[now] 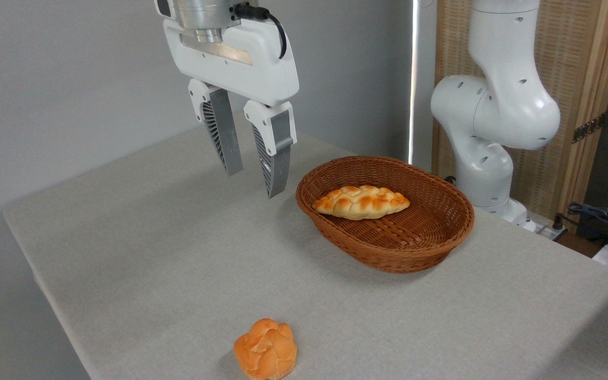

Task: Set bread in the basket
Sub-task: 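Lower the open gripper down over the round orange bun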

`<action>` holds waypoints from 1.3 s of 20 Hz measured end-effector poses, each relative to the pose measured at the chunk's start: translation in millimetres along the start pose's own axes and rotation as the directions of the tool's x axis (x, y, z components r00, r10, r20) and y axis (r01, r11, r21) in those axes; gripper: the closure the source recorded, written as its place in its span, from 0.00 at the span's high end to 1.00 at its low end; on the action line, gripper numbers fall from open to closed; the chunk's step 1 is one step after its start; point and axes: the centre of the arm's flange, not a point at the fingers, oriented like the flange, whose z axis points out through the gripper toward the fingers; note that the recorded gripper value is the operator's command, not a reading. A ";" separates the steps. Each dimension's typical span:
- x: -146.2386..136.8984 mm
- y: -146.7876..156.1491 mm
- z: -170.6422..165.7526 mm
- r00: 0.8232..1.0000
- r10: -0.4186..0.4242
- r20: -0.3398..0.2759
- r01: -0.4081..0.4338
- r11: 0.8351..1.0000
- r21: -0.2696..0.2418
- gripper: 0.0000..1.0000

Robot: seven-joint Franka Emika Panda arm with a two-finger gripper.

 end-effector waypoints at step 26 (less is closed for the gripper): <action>-18.2 -22.9 149.0 0.991 -0.045 -0.126 0.059 0.992 0.110 1.00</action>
